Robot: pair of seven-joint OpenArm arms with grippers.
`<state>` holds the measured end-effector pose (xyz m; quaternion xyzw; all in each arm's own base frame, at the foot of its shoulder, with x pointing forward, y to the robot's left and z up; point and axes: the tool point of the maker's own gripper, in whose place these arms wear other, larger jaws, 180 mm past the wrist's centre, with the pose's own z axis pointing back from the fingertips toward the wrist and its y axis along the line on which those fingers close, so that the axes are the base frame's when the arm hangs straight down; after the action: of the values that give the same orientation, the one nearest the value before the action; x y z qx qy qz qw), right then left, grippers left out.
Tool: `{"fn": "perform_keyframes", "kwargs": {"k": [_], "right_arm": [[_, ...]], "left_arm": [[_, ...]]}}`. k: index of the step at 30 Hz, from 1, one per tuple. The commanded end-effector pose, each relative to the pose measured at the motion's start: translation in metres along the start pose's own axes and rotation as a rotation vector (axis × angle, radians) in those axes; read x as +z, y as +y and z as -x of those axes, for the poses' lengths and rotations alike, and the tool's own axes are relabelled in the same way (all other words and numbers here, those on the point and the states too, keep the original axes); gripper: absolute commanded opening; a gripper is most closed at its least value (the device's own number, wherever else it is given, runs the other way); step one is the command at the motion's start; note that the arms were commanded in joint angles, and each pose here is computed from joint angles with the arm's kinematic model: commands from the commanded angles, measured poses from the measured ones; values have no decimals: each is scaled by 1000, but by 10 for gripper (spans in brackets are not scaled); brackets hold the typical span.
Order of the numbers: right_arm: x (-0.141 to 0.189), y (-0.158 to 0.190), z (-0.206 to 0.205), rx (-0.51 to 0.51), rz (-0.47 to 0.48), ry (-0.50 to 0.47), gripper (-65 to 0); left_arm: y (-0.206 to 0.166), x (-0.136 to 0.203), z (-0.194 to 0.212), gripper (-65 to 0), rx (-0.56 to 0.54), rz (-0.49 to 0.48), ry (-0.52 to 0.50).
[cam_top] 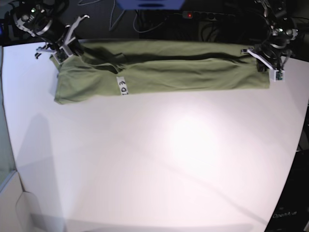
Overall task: Fold the T-shirt properly
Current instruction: 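Hold the folded strip's ends with both grippers and smooth it flat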
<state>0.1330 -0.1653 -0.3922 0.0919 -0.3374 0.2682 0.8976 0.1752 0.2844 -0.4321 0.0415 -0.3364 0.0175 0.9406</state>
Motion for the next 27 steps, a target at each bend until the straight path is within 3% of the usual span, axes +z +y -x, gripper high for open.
{"fn": "perform_keyframes", "kwargs": {"k": [1,14,27], "right_arm": [[5,1,-9,6,-4,-44,-637],[25,27,1,-32,-63,-118,-637],[29,14,3,-50,-23,-143,-643]], "left_arm": [[4,2,-2,-613,-16,-9,1],[5,2,-3,-613,-18,-10,0],[9,-12,17,-613,15,-1,61]]}}
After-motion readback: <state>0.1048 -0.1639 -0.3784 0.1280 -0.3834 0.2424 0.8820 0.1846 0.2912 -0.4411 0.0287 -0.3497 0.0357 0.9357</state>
